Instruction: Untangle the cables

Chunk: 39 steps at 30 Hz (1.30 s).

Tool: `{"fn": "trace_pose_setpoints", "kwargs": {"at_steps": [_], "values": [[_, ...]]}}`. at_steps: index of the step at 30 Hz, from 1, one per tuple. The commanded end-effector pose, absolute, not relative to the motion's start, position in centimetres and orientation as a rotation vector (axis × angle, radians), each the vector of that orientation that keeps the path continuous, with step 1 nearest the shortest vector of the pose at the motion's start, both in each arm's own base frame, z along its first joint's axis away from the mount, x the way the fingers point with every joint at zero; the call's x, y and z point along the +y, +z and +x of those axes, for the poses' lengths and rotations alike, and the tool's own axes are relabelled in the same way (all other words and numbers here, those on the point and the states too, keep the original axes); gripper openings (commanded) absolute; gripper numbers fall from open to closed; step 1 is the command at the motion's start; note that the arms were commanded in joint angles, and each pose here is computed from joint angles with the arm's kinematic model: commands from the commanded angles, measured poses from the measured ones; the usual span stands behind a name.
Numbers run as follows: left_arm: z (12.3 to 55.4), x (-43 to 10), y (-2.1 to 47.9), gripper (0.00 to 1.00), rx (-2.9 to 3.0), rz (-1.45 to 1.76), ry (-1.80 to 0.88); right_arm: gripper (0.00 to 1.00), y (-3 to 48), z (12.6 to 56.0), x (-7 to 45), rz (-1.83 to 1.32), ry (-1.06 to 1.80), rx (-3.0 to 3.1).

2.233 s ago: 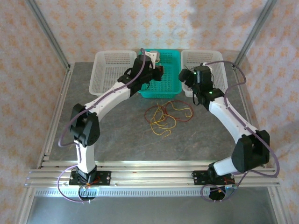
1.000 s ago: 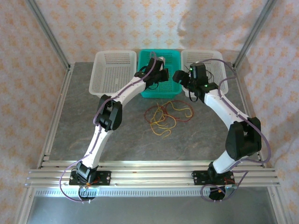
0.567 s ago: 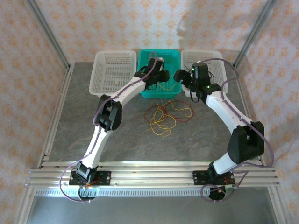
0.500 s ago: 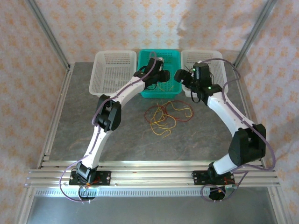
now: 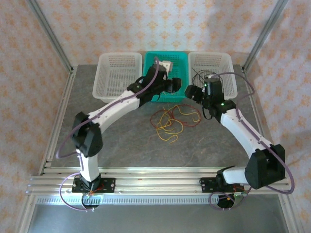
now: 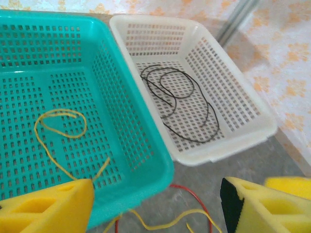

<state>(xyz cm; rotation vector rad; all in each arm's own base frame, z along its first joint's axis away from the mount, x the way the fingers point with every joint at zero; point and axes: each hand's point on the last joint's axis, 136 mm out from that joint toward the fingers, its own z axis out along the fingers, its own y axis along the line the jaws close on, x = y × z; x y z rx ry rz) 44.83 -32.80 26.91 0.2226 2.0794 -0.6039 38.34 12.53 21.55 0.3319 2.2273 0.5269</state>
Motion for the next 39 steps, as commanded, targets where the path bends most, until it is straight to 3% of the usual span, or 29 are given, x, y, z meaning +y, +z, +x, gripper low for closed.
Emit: {"fn": "trace_pose_setpoints", "kwargs": {"at_steps": [1,7,14,20,25,39], "values": [[43.7,-31.1,27.1,0.71,2.014,0.195,-0.58,0.78,20.8,36.3,13.4,0.331,0.548,2.256],[39.3,-28.7,24.6,0.71,2.032,0.167,-0.577,0.72,16.9,33.8,13.3,0.463,0.509,2.341],[34.9,-27.3,21.4,0.69,2.076,0.136,-0.589,0.66,12.2,32.1,9.4,0.497,0.236,2.479],[32.3,-28.3,18.3,0.68,2.131,0.11,-0.65,0.59,9.9,32.2,8.6,0.448,0.301,2.552],[31.4,-29.8,17.0,0.68,2.154,0.107,-0.689,0.49,8.5,32.8,8.9,0.415,0.342,2.6],[31.5,-30.6,16.5,0.67,2.168,0.132,-0.652,0.41,6.3,35.9,8.4,0.456,0.341,2.617]]}}
